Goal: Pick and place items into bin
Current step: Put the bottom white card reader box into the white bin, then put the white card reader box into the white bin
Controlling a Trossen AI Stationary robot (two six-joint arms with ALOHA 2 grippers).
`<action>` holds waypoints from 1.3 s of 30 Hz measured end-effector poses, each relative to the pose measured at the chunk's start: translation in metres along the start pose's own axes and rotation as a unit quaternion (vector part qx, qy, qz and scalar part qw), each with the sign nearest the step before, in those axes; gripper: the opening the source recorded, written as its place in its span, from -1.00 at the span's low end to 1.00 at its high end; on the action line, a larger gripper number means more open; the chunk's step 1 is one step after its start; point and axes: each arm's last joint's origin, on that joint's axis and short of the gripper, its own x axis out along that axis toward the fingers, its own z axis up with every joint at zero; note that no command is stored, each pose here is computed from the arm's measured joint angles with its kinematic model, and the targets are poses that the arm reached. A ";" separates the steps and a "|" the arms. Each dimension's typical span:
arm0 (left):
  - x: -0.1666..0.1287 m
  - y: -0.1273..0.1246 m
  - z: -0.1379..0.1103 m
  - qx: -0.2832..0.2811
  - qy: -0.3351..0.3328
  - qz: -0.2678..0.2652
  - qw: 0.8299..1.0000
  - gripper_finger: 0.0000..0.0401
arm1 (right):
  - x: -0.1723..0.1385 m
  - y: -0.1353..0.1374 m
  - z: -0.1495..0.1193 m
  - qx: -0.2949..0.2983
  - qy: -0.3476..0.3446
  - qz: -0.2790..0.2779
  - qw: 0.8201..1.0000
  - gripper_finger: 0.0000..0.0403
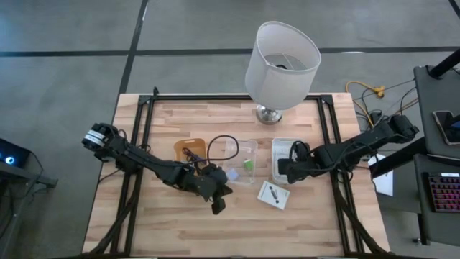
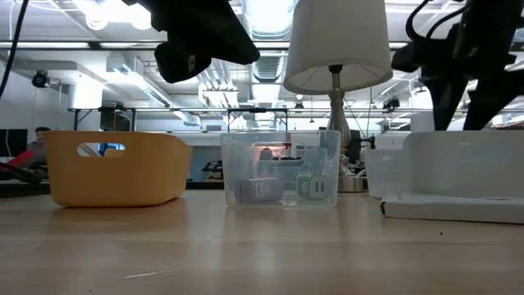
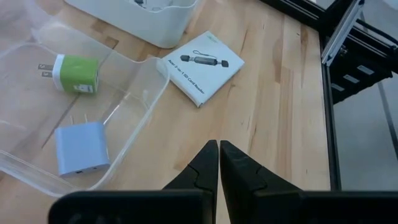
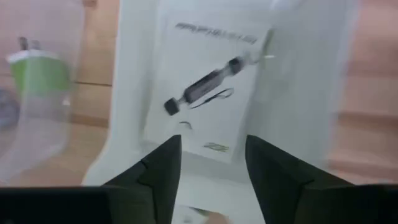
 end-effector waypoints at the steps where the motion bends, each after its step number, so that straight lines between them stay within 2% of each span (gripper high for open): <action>1: 0.000 0.000 0.000 0.000 0.000 0.000 1.000 -1.00 | -0.005 0.000 0.001 -0.015 -0.002 -0.010 1.000 -0.17; 4: 0.000 0.000 0.000 0.000 0.000 0.000 1.000 -1.00 | -0.023 0.006 0.006 -0.076 -0.011 -0.013 0.997 -0.13; 8: 0.000 0.000 0.000 0.001 0.001 -0.001 1.000 -1.00 | -0.052 0.021 0.004 -0.189 -0.013 0.040 0.981 -0.11; 10: 0.000 0.000 0.000 0.001 0.001 -0.001 1.000 -1.00 | -0.061 0.027 -0.001 -0.203 0.005 0.053 0.978 -0.13; 14: 0.000 0.000 0.000 0.001 0.000 -0.001 1.000 -1.00 | -0.055 0.035 -0.024 -0.186 0.034 0.042 0.981 -0.28; 18: 0.000 0.001 -0.002 0.002 0.003 0.001 1.000 -1.00 | -0.028 0.051 -0.069 -0.194 0.063 0.028 0.978 -0.51; 23: 0.001 0.001 -0.002 0.002 0.003 0.002 1.000 -1.00 | 0.003 0.062 -0.109 -0.206 0.047 -0.034 0.977 -0.78; 29: 0.001 0.002 -0.003 0.002 0.004 0.003 1.000 -1.00 | 0.023 0.075 -0.125 -0.185 0.025 -0.066 0.980 -0.95; 39: 0.004 0.008 -0.013 0.003 0.026 0.005 1.000 -1.00 | 0.035 0.084 -0.147 -0.059 -0.037 -0.065 0.995 -0.96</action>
